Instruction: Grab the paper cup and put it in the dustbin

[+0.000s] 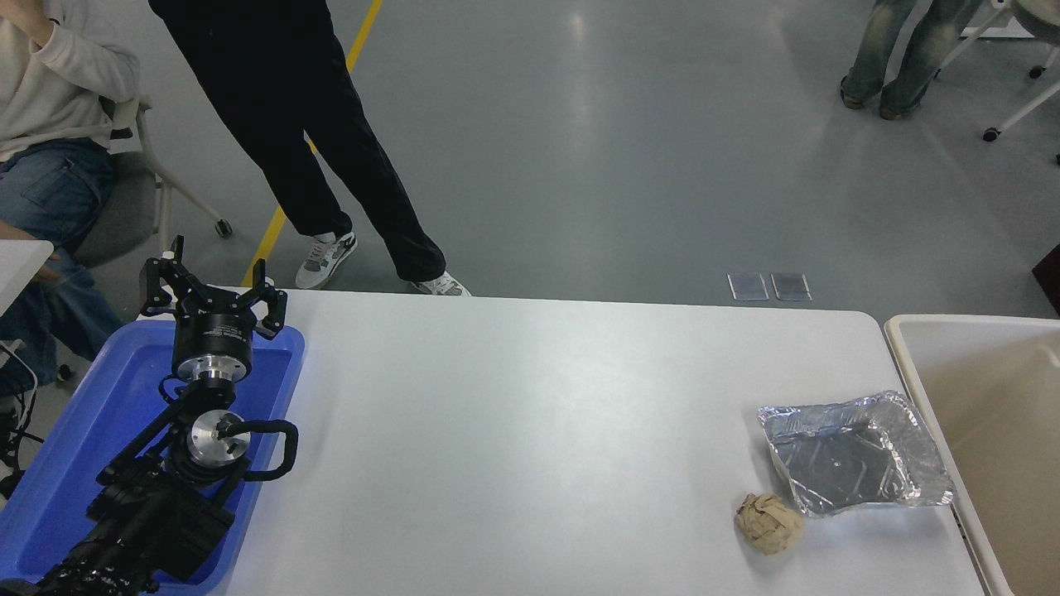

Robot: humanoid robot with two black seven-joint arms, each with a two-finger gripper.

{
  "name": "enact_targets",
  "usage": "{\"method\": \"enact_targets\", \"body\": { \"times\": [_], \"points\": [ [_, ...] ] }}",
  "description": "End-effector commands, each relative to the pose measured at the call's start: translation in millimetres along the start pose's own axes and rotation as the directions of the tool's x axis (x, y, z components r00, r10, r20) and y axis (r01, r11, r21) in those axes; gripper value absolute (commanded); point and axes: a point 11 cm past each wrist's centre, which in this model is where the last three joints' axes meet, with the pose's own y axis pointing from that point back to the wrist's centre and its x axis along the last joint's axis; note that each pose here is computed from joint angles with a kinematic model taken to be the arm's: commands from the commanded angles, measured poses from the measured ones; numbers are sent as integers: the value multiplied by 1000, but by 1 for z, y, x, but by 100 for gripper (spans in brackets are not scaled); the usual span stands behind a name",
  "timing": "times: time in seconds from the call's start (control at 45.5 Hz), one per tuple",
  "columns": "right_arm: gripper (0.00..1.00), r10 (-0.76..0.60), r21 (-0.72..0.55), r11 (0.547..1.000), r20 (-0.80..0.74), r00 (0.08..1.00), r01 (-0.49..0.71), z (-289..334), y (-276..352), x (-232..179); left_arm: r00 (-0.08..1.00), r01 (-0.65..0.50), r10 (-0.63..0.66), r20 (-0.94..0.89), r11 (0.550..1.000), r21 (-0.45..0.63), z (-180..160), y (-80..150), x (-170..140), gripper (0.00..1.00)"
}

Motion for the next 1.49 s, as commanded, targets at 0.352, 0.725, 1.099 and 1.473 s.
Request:
{"method": "enact_targets", "body": {
  "times": [0.352,0.725,1.099,1.473],
  "points": [
    [100,18,39,999,18,1000,-18,-13,0,0,1000,0,0,0,1000,0,0,0,0,99],
    [100,-65,163,985,28,998,59,-88,12,8,1000,0,0,0,1000,0,0,0,0,99],
    [100,-119,311,939,-100,988,145,-177,48,54,1000,0,0,0,1000,0,0,0,0,99],
    [100,-210,409,839,-362,908,358,-229,113,30,1000,0,0,0,1000,0,0,0,0,99]
  ]
}}
